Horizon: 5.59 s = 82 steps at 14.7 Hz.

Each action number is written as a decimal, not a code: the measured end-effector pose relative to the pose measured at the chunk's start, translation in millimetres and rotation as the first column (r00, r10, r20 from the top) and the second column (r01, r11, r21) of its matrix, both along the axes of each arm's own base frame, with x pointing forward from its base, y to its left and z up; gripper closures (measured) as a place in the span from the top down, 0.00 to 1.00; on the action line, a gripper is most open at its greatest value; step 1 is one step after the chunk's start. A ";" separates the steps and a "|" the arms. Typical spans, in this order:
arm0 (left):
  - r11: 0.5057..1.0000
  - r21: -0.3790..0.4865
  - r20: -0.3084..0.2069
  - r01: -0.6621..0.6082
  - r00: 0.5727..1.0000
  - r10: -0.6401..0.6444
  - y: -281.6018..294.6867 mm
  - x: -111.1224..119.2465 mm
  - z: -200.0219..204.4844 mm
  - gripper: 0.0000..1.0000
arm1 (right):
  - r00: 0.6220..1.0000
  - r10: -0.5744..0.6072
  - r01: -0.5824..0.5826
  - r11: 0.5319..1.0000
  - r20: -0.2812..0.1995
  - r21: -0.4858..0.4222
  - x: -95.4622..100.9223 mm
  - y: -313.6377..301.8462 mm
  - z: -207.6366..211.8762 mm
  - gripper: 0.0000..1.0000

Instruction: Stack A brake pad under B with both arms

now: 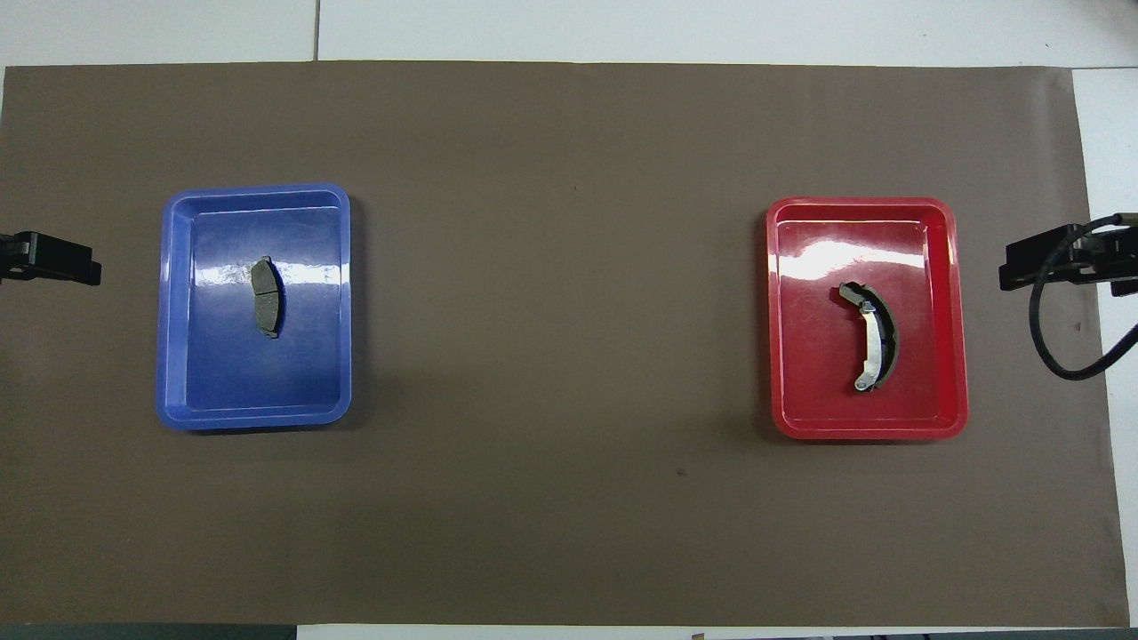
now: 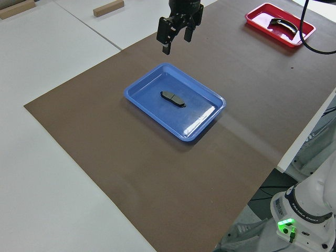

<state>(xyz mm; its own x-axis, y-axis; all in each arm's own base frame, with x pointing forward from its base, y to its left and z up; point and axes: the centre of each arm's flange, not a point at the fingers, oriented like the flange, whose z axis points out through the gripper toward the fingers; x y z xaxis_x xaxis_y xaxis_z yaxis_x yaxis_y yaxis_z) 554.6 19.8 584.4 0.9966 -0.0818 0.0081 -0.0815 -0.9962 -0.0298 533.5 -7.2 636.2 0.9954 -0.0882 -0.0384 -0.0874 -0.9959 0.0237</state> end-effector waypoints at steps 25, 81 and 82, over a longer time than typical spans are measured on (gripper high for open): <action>0.998 -0.001 0.092 0.067 0.994 -0.066 -37.6 9.3 -88.9 0.98 | 1.000 -0.001 0.001 1.000 -0.011 0.000 0.4 -0.7 -9.6 1.00; 0.998 -0.062 0.063 -0.027 0.998 0.030 -420.2 -81.5 -264.2 0.97 | 0.988 0.142 -0.145 0.989 0.062 0.038 6.3 6.7 -293.3 0.43; 0.997 -0.068 0.072 -0.036 0.997 0.041 -415.3 -77.5 -255.7 0.98 | 0.989 0.137 -0.139 0.990 0.057 0.039 8.4 18.6 -288.8 0.43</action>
<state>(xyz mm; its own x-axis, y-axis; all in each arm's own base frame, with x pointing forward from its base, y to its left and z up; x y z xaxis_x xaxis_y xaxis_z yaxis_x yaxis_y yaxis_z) 477.1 -395.4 328.6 0.9955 -0.0402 0.0856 -0.0431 -0.9985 0.0323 541.9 11.4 347.5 0.9986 0.0504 0.0145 0.0507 -0.9985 -0.0206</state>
